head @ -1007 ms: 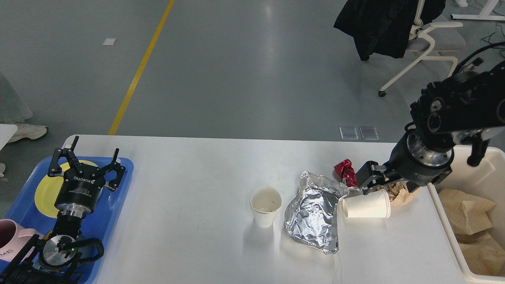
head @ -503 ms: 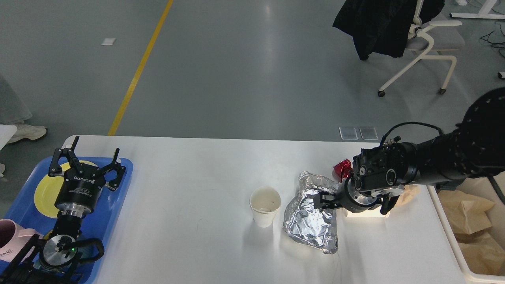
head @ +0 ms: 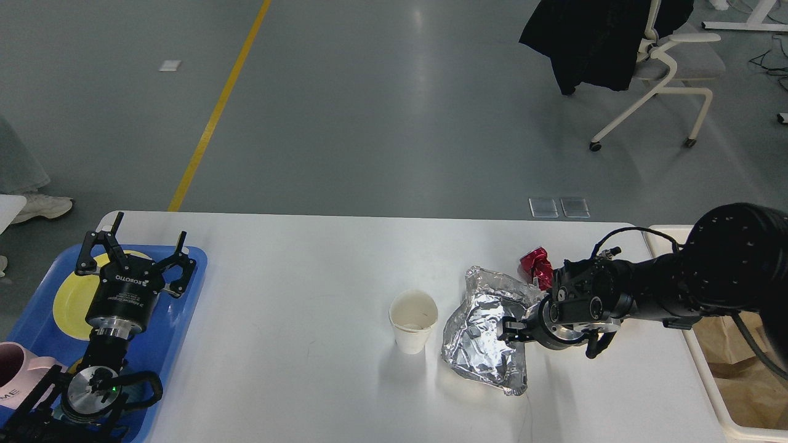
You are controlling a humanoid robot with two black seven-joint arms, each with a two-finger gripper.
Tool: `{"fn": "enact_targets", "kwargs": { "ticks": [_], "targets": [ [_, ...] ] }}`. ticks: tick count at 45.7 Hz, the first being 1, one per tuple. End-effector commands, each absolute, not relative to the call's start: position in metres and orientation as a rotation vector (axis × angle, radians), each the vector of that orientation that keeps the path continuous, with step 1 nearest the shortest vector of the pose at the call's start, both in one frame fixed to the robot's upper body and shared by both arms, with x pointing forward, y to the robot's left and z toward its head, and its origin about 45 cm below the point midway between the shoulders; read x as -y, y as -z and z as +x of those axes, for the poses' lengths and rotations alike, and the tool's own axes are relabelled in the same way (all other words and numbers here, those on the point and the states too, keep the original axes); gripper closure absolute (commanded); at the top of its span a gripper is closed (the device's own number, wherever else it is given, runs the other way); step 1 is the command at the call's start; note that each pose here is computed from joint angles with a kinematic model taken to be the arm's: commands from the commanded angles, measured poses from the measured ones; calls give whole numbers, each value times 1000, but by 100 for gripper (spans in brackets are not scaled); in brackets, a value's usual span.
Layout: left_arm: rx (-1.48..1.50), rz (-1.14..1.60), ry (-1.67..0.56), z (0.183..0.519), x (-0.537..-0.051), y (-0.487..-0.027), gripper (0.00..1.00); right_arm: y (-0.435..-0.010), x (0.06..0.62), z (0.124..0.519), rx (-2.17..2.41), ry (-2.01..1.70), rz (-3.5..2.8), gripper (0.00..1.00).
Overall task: Tidy desktop
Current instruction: 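Reach the right gripper to the silver foil wrapper and grasp it, then carry the silver foil wrapper into the white bin and release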
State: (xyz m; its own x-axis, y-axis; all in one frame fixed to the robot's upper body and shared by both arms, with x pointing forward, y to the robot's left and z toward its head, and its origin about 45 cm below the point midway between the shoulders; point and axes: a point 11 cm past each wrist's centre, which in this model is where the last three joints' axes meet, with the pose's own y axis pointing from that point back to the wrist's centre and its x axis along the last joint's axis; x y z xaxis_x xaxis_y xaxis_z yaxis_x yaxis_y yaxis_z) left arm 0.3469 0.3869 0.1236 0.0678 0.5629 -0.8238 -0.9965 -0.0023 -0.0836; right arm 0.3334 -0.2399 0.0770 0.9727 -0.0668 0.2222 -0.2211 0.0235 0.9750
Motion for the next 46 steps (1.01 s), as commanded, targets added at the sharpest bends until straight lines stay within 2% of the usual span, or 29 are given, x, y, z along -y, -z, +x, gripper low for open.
{"fn": "enact_targets", "kwargs": {
  "ticks": [1, 4, 7, 37, 46],
  "targets": [
    [-694, -814, -1397, 347, -387, -123, 4, -72, 235, 328, 242, -90, 1573, 72],
    [-693, -815, -1396, 347, -387, -124, 4, -72, 231, 329, 264, -79, 1589, 81],
    [-694, -814, -1397, 347, -387, -123, 4, -71, 231, 328, 274, -69, 1592, 100],
    [-693, -815, -1396, 347, -387, -124, 4, -71, 236, 324, 304, -40, 1576, 100],
    [-694, -814, -1395, 347, -387, -124, 4, -124, 262, 317, 239, 23, 1513, 100]
  ]
}}
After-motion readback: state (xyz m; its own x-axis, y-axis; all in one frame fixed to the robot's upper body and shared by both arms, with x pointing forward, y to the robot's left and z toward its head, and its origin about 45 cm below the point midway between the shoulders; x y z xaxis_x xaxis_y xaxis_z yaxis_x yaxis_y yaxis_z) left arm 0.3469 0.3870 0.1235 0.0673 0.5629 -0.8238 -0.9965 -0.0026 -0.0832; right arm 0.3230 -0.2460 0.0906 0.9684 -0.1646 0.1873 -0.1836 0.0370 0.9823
